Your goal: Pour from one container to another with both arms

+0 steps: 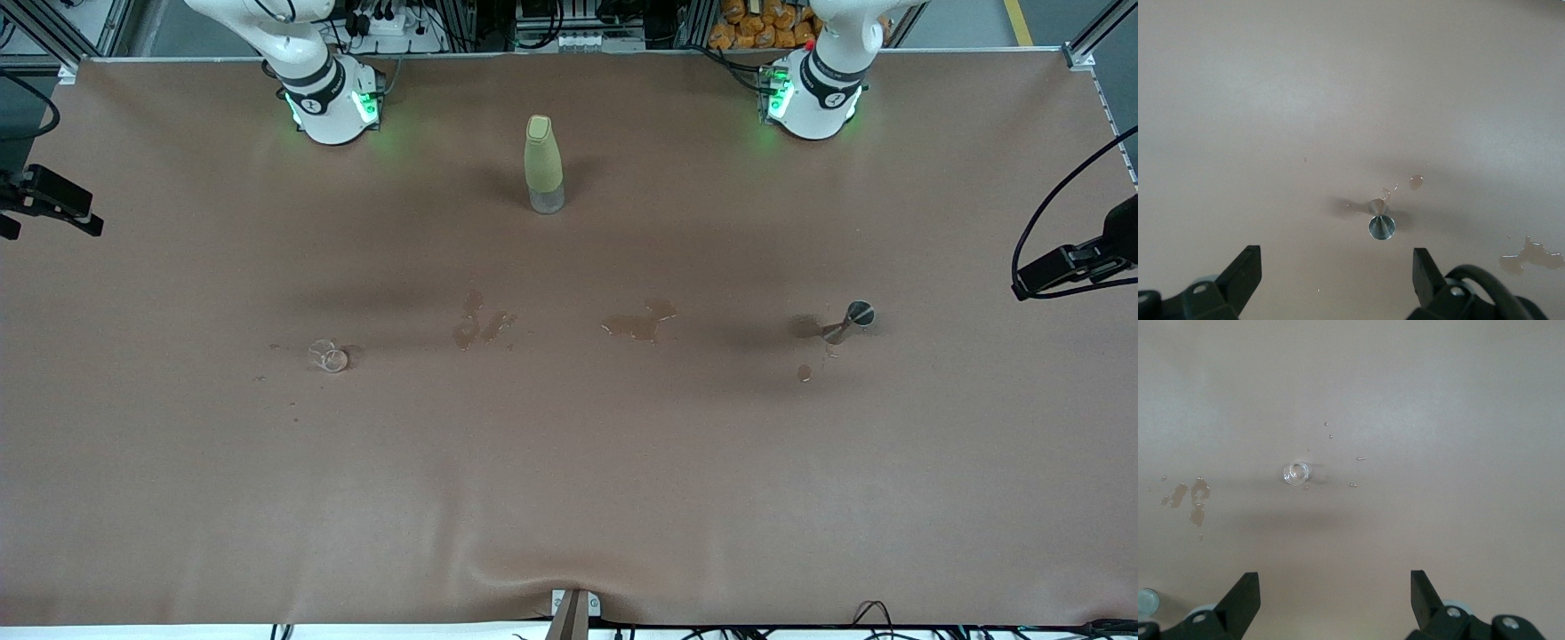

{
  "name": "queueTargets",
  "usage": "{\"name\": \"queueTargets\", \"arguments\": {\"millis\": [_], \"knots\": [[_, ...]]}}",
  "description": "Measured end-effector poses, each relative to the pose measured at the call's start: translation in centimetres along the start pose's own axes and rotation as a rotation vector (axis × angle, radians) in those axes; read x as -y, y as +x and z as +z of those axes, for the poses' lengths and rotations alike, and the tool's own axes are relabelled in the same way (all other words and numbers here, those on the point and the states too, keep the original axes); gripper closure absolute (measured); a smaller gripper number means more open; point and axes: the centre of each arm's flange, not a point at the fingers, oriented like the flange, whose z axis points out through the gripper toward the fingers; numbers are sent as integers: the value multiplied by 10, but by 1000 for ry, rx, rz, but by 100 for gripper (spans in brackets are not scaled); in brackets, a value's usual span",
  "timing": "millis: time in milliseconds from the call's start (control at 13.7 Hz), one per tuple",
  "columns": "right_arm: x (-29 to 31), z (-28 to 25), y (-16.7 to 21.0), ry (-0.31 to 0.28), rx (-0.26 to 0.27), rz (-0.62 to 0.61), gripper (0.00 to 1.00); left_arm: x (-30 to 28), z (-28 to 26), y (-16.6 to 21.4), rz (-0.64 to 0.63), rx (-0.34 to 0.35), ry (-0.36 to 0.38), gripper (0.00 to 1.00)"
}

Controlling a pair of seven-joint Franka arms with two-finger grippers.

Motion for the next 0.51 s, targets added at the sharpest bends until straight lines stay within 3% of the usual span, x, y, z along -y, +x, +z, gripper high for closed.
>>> {"name": "queueTargets", "arguments": {"millis": [512], "knots": [[-3, 1, -1, 1, 9, -43, 0, 0, 0, 0, -1, 0, 0, 0]]}}
